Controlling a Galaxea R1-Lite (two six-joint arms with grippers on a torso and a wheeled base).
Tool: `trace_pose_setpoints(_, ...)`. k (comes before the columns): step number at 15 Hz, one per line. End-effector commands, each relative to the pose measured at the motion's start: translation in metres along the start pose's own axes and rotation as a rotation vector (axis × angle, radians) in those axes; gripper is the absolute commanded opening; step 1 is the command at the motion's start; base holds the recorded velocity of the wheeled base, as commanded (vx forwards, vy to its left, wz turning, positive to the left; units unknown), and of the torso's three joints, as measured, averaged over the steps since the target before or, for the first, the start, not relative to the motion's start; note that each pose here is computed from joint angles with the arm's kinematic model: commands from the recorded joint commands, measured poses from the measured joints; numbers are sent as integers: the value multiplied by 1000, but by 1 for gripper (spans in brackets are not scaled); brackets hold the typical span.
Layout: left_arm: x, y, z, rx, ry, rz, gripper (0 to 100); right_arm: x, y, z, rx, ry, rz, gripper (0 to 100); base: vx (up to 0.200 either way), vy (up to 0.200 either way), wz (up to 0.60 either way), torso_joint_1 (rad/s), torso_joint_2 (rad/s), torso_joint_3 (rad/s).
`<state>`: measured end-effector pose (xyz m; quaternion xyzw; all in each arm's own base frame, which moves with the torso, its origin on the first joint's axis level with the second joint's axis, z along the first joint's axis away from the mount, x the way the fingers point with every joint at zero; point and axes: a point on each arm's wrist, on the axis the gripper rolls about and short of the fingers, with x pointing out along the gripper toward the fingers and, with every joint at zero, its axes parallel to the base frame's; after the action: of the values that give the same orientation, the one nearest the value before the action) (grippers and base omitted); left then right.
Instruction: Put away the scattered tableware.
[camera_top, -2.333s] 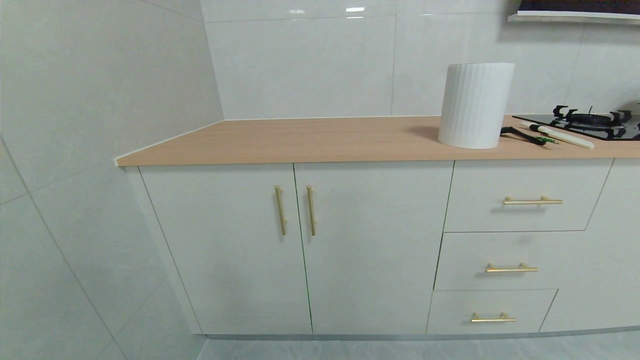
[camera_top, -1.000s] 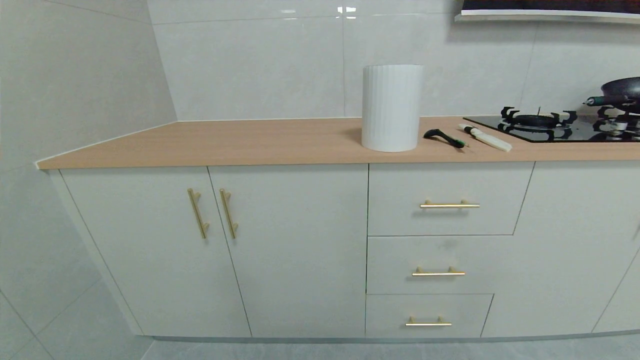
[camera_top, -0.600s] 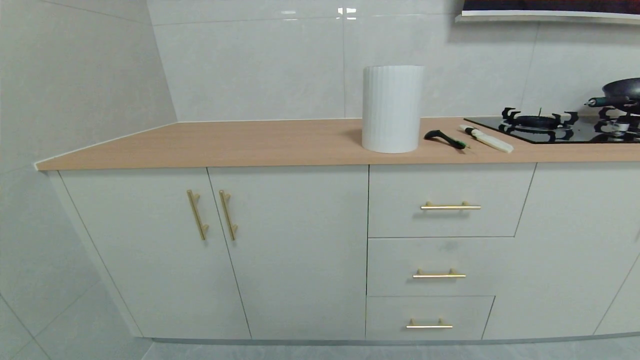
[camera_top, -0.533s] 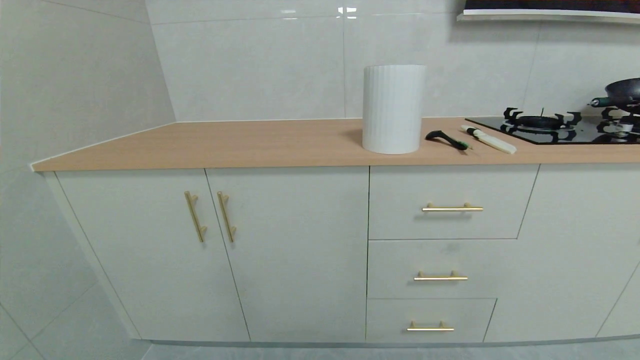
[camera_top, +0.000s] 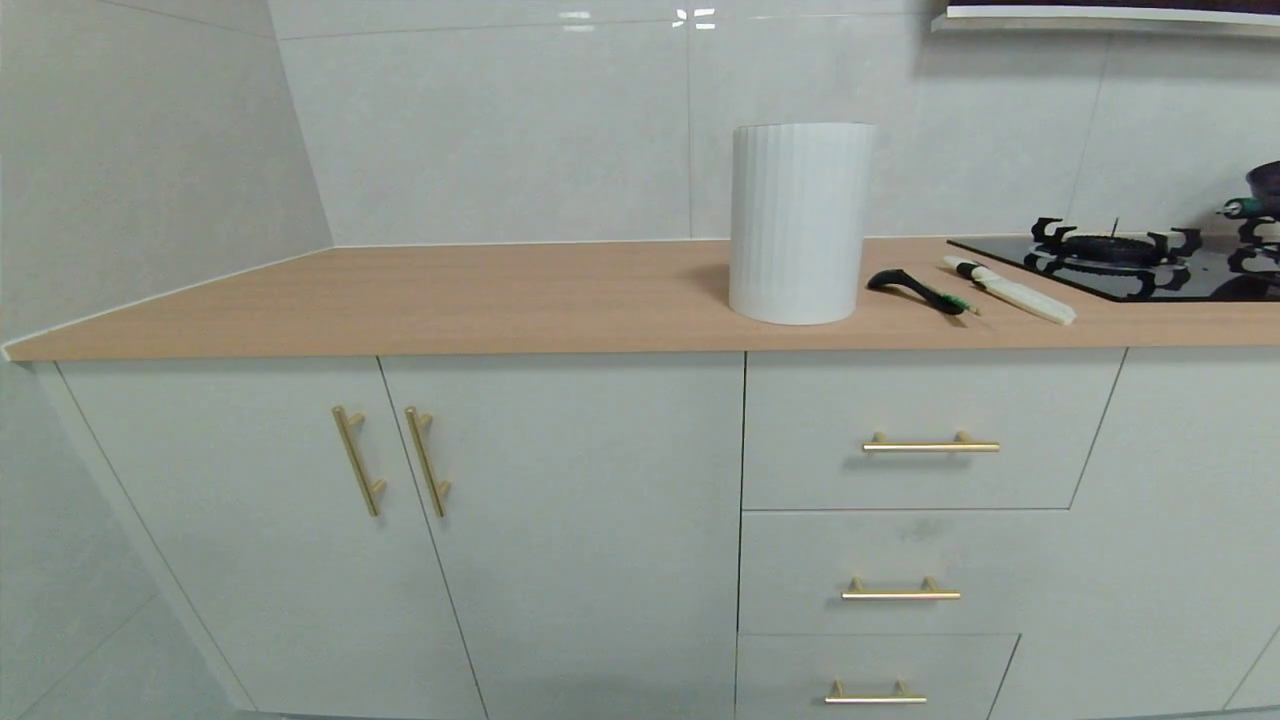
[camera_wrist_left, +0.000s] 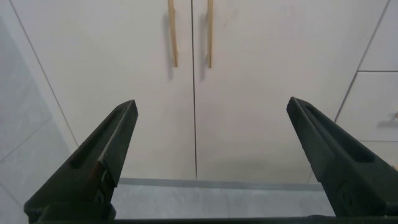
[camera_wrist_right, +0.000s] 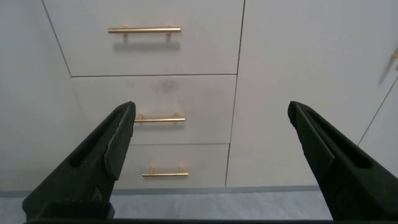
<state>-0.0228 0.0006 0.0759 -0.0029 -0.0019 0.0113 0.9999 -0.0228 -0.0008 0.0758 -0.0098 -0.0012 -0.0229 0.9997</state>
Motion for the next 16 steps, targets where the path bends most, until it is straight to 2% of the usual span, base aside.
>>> trace_pose_setpoints(1,0,0,0,0,-1,0,100,0,0,0,0,1,0,100,0,0,0,0,0,0)
trace_pose_setpoints(7,0,0,0,0,-1,0,100,-1,0,5,-4,-22,1,100,0,0,0,0,0,0)
trace_pose_setpoints(9,0,0,0,0,-1,0,100,-9,-1,44,33,-105,47,100,0,0,0,0,0,0)
trace_pose_setpoints(13,0,0,0,0,-1,0,100,23,1,74,21,108,118,100,0,0,0,0,0,0)
trace_pose_setpoints(14,0,0,0,0,-1,0,100,42,3,80,9,213,131,100,0,0,0,0,0,0)
trace_pose_setpoints(16,0,0,0,0,-1,0,100,69,7,84,-15,347,147,100,0,0,0,0,0,0)
